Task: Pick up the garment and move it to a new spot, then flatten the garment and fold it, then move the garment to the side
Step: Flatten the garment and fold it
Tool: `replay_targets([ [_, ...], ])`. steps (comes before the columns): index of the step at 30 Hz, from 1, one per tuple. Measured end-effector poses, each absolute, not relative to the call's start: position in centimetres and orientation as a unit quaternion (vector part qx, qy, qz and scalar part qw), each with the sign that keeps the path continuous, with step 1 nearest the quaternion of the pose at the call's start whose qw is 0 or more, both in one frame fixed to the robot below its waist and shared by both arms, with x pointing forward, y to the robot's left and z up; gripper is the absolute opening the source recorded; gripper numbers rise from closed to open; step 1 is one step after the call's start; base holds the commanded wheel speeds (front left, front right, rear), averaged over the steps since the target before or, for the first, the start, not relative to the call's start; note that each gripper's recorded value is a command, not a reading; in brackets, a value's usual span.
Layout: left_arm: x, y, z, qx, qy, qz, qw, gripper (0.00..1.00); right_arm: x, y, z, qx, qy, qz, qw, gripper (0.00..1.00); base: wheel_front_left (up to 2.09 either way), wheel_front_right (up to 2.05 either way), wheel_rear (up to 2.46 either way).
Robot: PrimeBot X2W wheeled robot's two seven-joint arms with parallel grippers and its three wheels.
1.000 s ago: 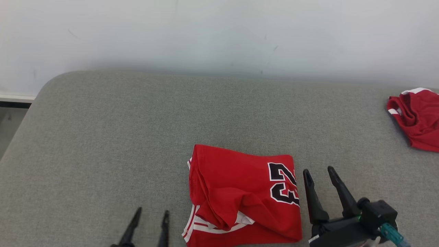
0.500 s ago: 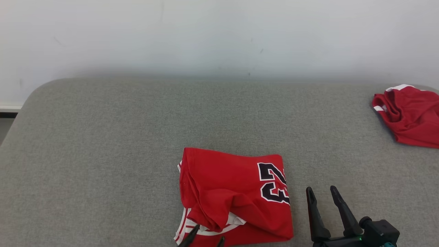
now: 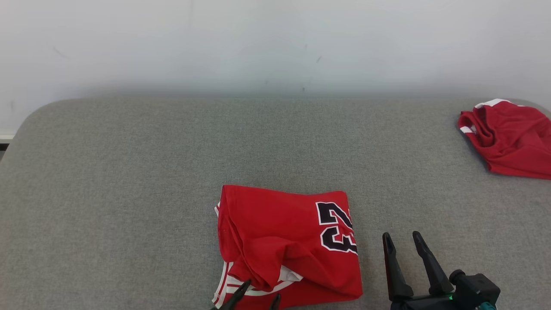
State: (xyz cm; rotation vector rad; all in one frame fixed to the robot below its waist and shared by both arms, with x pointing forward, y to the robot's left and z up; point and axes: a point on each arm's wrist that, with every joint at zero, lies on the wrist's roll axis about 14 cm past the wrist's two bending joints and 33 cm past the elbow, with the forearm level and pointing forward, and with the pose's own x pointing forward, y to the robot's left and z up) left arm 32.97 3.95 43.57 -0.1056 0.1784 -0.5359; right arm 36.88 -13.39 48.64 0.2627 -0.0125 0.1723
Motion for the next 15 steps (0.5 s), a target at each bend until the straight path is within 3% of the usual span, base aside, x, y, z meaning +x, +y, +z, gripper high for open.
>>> replay_targets([
  [5,33.5,3.8,43.2,-0.054,0.095,-0.265,0.958,1.0,36.9,-13.5,48.4,0.131,-0.003,0.084,0.988,1.0,0.0,0.0,0.0],
  [6,33.6,3.8,43.1,-0.056,0.097,-0.264,0.958,0.8,36.9,-13.5,48.4,0.131,-0.003,0.084,0.988,1.0,0.0,0.0,0.0],
  [7,33.6,3.9,43.0,-0.057,0.099,-0.262,0.958,0.52,36.9,-13.5,48.4,0.131,-0.003,0.083,0.988,1.0,0.0,0.0,0.0],
  [8,33.8,3.9,43.0,-0.057,0.1,-0.261,0.959,0.33,37.0,-13.5,48.5,0.132,-0.004,0.084,0.988,1.0,0.0,0.0,0.0],
  [9,33.9,4.0,43.2,-0.058,0.097,-0.26,0.959,0.06,37.0,-13.5,48.6,0.132,-0.005,0.084,0.988,1.0,0.0,0.0,0.0],
  [10,34.1,3.9,43.4,-0.057,0.094,-0.26,0.959,0.0,37.0,-13.5,48.6,0.132,-0.005,0.084,0.988,1.0,0.0,0.0,0.0],
  [15,34.2,4.1,44.0,-0.053,0.083,-0.262,0.96,0.0,37.0,-13.3,48.6,0.133,-0.005,0.087,0.987,1.0,0.0,0.0,0.0],
])
